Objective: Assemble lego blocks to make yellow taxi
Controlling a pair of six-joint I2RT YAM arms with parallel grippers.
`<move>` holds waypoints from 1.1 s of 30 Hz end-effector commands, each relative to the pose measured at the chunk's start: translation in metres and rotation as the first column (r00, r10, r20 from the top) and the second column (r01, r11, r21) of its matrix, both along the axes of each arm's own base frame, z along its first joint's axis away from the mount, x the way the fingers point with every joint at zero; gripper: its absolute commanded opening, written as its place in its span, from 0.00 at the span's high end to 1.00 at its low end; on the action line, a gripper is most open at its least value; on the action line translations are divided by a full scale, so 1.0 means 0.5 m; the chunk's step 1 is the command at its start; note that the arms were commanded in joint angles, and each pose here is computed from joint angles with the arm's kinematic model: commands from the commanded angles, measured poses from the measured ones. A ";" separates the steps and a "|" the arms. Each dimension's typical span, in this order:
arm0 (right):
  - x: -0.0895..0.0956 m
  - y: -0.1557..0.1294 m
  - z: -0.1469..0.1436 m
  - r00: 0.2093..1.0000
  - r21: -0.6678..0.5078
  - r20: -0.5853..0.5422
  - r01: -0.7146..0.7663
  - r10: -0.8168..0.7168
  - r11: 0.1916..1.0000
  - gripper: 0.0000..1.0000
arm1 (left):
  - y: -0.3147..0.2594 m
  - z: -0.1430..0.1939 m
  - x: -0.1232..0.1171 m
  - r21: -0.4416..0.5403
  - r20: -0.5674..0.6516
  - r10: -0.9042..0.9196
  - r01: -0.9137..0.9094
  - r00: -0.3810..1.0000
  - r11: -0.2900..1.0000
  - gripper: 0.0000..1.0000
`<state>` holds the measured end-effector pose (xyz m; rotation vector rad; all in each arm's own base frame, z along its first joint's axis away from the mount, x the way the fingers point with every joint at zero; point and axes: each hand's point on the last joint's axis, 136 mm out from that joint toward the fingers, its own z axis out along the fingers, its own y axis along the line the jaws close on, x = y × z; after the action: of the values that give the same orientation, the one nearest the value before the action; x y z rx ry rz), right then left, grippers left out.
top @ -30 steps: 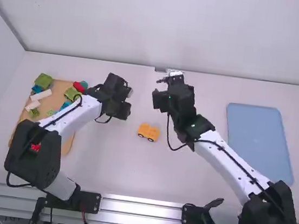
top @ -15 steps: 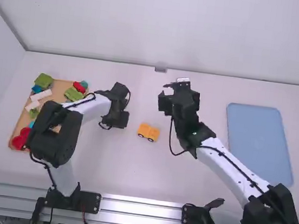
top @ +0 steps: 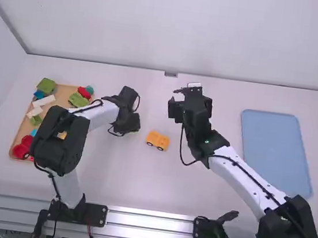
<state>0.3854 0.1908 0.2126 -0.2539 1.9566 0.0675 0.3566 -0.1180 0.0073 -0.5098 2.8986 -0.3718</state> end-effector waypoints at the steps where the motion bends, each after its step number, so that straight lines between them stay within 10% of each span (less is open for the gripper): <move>1: -0.004 -0.003 0.015 1.000 0.016 0.015 0.004 -0.004 1.000 0.02 | -0.005 -0.009 -0.018 -0.050 -0.121 0.301 -0.309 0.946 0.950 0.98; 8: -0.004 -0.004 0.014 1.000 0.015 0.013 0.005 -0.005 1.000 0.02 | 0.009 -0.023 -0.078 0.064 -0.338 0.786 -0.820 0.518 0.568 0.77; 22: -0.004 -0.003 0.014 1.000 0.016 0.014 0.004 -0.004 1.000 0.02 | -0.007 -0.039 -0.076 0.059 -0.402 0.868 -0.938 0.291 0.342 0.78; 26: -0.004 -0.003 0.015 1.000 0.016 0.014 0.003 -0.004 1.000 0.02 | -0.006 -0.039 -0.068 0.046 -0.390 0.871 -0.939 0.298 0.342 0.49; 29: -0.004 -0.003 0.013 1.000 0.015 0.012 0.003 -0.003 1.000 0.02 | -0.005 -0.037 -0.057 0.022 -0.389 0.868 -0.938 0.310 0.345 0.01; 33: -0.005 -0.003 0.013 1.000 0.014 0.011 0.003 -0.003 1.000 0.02 | -0.005 -0.035 -0.051 0.012 -0.389 0.867 -0.940 0.311 0.342 0.01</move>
<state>0.3852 0.1910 0.2124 -0.2519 1.9579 0.0709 0.3355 -0.1210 -0.0050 -2.2817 2.2089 -0.4379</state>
